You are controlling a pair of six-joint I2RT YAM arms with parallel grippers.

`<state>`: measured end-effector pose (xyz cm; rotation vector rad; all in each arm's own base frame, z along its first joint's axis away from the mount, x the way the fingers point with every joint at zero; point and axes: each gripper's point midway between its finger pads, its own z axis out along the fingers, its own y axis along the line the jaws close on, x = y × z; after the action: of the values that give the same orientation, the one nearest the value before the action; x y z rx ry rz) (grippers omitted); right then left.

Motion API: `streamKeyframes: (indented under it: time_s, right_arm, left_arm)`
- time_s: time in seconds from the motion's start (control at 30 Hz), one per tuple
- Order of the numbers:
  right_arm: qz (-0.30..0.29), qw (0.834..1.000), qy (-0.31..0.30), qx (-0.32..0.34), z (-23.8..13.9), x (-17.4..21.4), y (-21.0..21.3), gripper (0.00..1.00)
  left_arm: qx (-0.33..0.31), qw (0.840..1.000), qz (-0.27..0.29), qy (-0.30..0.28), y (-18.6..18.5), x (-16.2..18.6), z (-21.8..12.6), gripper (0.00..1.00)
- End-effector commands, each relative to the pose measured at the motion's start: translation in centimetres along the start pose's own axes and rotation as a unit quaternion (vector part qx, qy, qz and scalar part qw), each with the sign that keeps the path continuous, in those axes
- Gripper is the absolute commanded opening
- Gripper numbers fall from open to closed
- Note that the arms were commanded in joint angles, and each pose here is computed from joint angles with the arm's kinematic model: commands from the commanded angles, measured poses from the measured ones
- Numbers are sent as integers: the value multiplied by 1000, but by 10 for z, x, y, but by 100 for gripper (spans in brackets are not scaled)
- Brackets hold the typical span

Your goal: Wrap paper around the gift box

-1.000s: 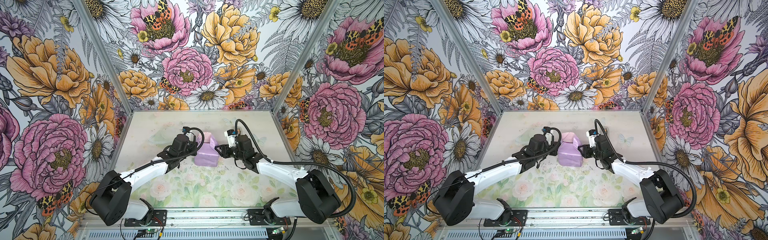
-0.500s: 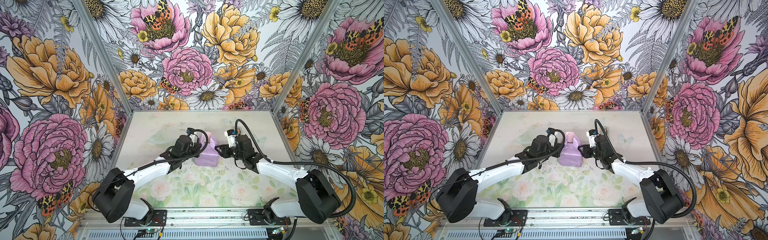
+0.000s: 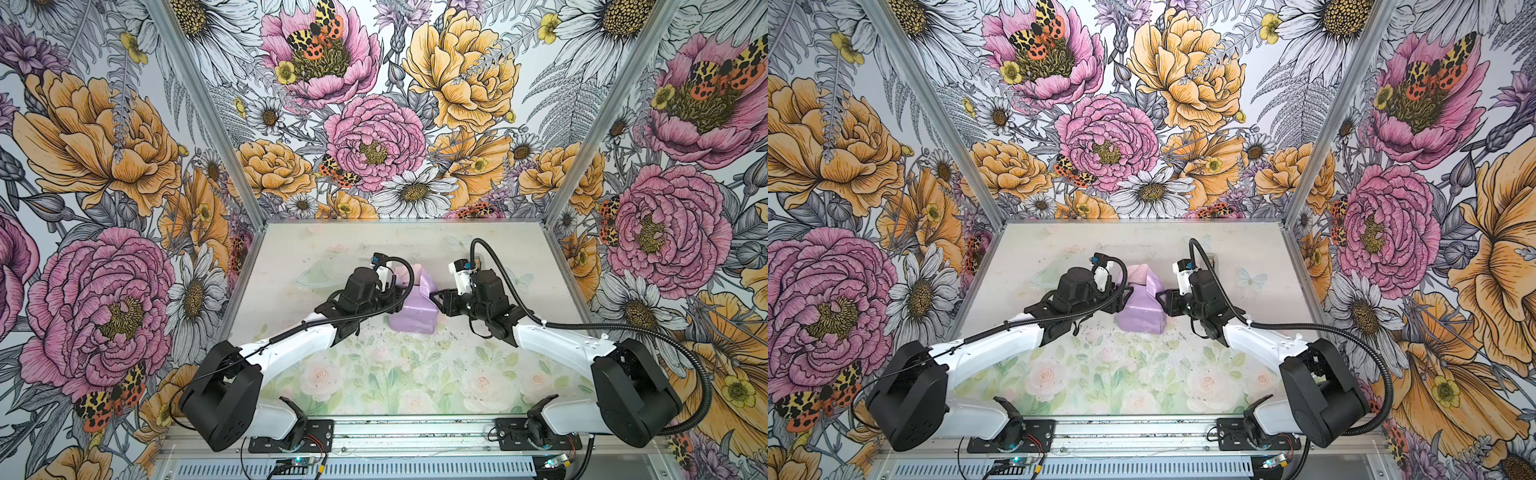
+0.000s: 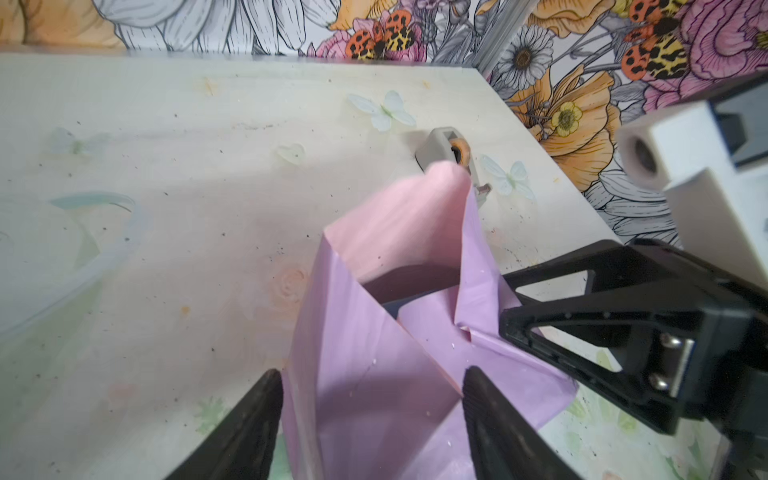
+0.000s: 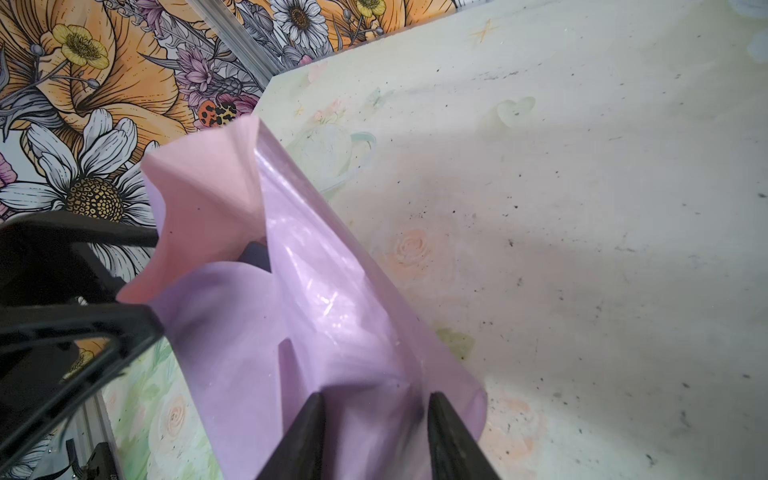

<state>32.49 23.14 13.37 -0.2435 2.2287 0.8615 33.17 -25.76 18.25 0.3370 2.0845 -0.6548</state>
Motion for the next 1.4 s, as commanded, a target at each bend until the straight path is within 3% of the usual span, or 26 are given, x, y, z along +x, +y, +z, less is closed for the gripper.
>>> streamKeyframes:
  time_s: [0.0, 0.2, 0.63, 0.87, 1.2, 1.3, 1.37]
  right_arm:
    - [17, 998, 48, 28, 3, 27, -16, 42]
    - [16, 998, 50, 25, 3, 28, -15, 42]
    - [16, 998, 52, 28, -2, 33, -17, 42]
    - [16, 998, 52, 26, -3, 33, -16, 42]
    - [16, 998, 54, 25, -1, 35, -16, 42]
    - [16, 998, 57, 24, 1, 34, -16, 42]
    - [17, 998, 60, 24, 3, 36, -17, 42]
  left_arm:
    - [29, 999, 25, 9, -2, 7, -11, 74]
    - [50, 997, 38, 38, -2, 28, -5, 76]
    - [-10, 998, -68, 2, 44, 18, 14, 53]
    - [-15, 994, -107, 6, 53, 28, 29, 51]
    - [11, 997, -78, 1, 30, 16, 31, 17]
    - [14, 999, -51, 2, 21, 15, 28, 13]
    - [17, 999, -28, 5, 14, 14, 27, 17]
